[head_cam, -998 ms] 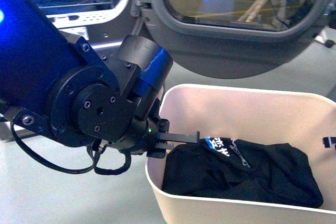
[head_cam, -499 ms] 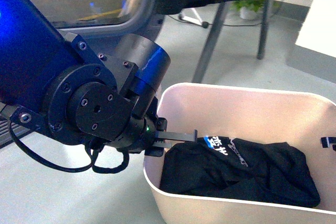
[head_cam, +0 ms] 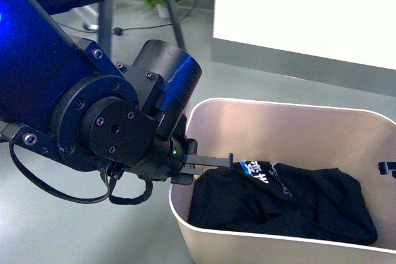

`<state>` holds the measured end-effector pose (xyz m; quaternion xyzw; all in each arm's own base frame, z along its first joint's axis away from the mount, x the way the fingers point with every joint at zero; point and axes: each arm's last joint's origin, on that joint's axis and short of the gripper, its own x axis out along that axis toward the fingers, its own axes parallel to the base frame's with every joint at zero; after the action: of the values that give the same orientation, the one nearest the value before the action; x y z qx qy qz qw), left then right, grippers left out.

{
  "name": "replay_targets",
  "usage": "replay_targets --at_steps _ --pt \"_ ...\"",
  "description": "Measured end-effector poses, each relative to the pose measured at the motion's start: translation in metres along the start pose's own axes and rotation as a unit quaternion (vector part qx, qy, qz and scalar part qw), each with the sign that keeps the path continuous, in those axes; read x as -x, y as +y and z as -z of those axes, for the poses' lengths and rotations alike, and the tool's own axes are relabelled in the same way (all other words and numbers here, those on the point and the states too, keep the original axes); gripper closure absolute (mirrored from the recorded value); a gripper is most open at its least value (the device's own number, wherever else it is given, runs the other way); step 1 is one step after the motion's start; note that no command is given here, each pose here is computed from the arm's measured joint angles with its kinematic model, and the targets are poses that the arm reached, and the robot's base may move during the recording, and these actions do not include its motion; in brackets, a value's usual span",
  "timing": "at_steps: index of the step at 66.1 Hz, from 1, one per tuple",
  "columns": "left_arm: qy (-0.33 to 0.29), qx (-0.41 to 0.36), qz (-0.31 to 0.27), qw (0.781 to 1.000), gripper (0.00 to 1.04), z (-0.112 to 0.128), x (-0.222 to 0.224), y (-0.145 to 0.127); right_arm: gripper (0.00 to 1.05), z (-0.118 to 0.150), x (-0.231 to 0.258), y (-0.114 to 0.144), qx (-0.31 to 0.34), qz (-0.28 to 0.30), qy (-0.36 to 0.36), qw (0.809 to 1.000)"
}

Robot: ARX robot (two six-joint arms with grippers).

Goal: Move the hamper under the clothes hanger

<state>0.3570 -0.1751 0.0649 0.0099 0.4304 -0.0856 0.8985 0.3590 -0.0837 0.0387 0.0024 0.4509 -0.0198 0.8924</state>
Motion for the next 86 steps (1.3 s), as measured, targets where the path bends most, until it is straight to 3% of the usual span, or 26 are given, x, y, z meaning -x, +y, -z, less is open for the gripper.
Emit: replay_targets --at_steps 26,43,53,57,67,78,86 --pt "0.002 -0.008 0.02 1.0 1.01 0.001 0.001 -0.009 1.02 0.002 0.003 -0.01 -0.011 0.014 0.001 1.0" --pt "-0.004 0.001 -0.005 1.0 1.01 -0.002 0.0 0.001 1.02 0.0 0.001 0.003 0.004 -0.006 -0.001 1.0" --pt "-0.002 0.0 0.0 1.0 1.01 -0.001 0.0 0.0 1.02 0.0 0.002 0.0 0.0 0.002 -0.001 1.0" --pt "-0.004 -0.003 0.003 1.0 1.01 -0.001 0.0 0.0 1.02 0.002 0.001 0.001 -0.023 0.027 -0.031 0.999" --pt "-0.139 -0.055 0.042 0.988 1.01 -0.004 -0.009 -0.006 1.02 -0.004 -0.005 0.002 -0.085 0.058 -0.085 0.991" --pt "-0.157 -0.084 0.04 0.983 1.01 -0.03 -0.021 -0.017 1.02 -0.023 -0.012 -0.002 -0.103 0.066 -0.09 0.988" --pt "-0.138 -0.099 0.033 0.985 1.01 -0.039 -0.036 -0.023 1.02 -0.02 -0.027 -0.002 -0.111 0.065 -0.062 0.99"
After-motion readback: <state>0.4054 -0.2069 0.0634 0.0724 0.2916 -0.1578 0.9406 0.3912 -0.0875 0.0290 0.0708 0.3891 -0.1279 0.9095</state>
